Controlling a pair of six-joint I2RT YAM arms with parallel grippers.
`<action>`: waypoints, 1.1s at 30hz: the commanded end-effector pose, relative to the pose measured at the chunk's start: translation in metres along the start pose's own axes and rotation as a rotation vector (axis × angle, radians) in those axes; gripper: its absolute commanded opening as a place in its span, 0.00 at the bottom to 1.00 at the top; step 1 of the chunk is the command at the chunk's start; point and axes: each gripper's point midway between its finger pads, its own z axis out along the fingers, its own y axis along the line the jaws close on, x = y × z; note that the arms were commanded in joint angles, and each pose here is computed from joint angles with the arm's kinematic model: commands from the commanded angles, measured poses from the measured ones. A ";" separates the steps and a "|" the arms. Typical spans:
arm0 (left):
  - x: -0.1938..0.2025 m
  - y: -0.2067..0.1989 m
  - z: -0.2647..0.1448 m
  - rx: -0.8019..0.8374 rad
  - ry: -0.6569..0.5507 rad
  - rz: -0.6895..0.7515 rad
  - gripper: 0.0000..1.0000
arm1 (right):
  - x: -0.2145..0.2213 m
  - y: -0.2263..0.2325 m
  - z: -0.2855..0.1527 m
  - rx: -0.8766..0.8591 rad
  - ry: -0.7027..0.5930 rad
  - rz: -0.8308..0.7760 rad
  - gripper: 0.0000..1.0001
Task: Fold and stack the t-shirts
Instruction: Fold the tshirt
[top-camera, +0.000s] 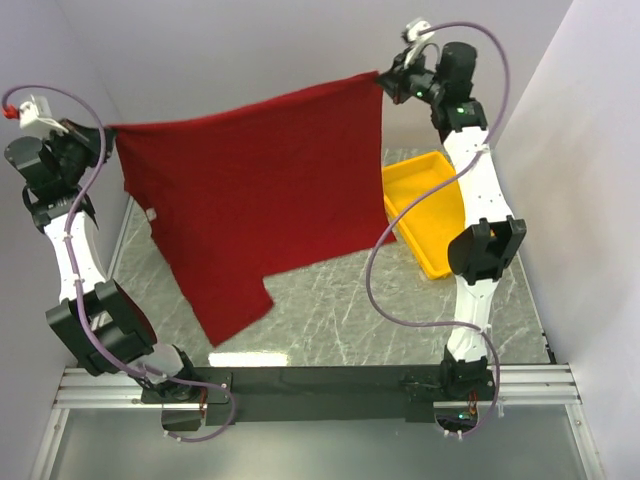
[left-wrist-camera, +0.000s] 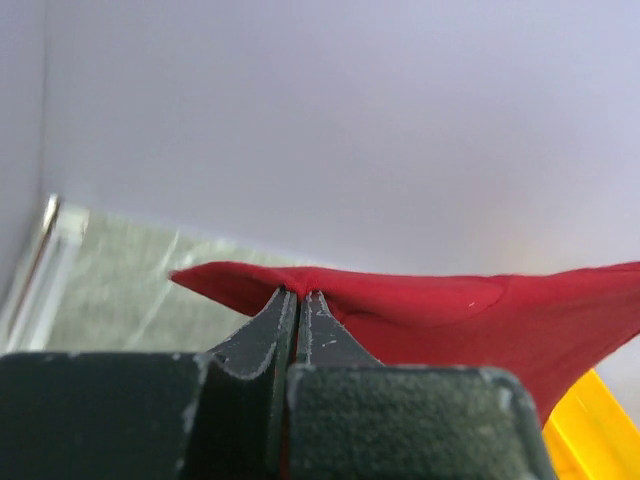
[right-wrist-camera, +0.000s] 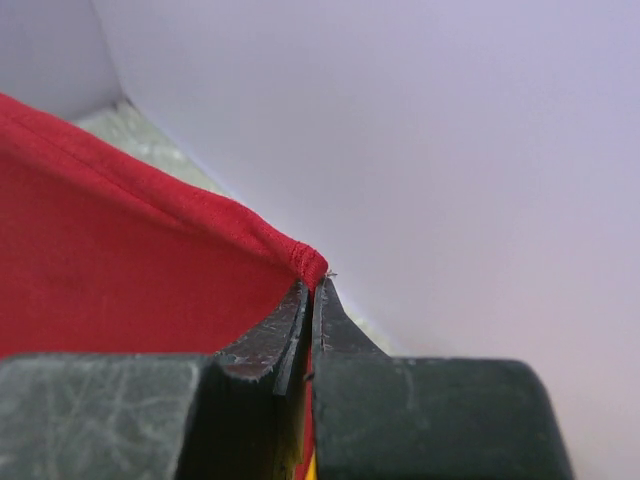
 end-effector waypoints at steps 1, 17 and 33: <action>-0.063 -0.043 0.001 0.156 -0.185 0.103 0.01 | -0.092 0.004 -0.036 -0.013 -0.220 -0.044 0.00; -0.191 -0.147 -0.021 0.387 -0.524 0.229 0.01 | -0.215 0.003 -0.096 0.117 -0.547 -0.268 0.00; -0.243 -0.206 -0.136 0.150 -0.795 0.436 0.01 | -0.321 0.033 -0.225 0.170 -0.783 -0.276 0.00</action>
